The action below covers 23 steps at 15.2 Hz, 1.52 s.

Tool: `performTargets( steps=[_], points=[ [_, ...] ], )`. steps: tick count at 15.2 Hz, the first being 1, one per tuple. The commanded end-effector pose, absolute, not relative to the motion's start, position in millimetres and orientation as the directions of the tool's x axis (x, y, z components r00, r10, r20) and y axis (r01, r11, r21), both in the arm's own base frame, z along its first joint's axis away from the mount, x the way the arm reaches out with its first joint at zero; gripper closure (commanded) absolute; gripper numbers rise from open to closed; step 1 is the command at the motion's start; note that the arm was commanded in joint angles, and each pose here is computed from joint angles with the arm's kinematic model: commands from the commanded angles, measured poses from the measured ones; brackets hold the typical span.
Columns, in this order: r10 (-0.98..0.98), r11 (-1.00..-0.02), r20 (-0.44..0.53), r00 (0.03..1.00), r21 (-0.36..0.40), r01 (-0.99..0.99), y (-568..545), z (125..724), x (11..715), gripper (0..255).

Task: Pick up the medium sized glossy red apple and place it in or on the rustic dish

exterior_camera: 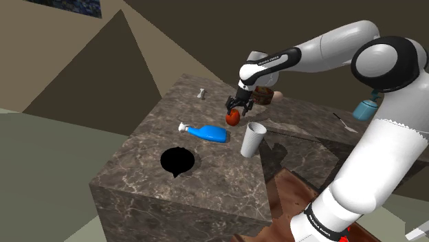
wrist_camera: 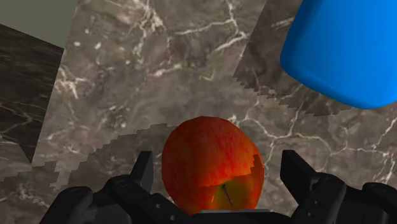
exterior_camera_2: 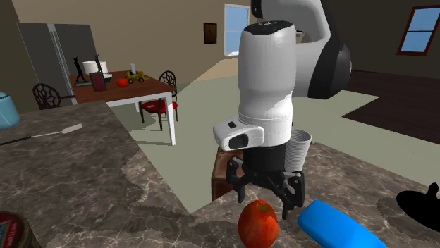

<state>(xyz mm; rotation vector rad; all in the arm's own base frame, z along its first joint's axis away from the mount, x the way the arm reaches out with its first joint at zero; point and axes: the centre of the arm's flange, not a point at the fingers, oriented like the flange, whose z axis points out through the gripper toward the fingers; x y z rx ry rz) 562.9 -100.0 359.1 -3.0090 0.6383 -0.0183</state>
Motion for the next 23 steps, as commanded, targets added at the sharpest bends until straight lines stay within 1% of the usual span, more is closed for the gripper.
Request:
performTargets(
  steps=[1, 6, 7, 16, 23],
  points=[
    [-0.406, -0.912, -0.001, 0.914, -0.067, -0.405, -100, 357, 563, 0],
    [-0.406, -0.912, -0.001, 0.914, -0.067, -0.405, -100, 358, 563, 0],
    [-0.406, -0.912, -0.001, 0.914, -0.067, -0.405, -100, 358, 563, 255],
    [-0.406, -0.912, -0.001, 0.914, -0.067, -0.405, -100, 357, 563, 255],
    [-0.406, -0.912, -0.001, 0.914, -0.067, -0.405, -100, 394, 563, 255]
  ],
)
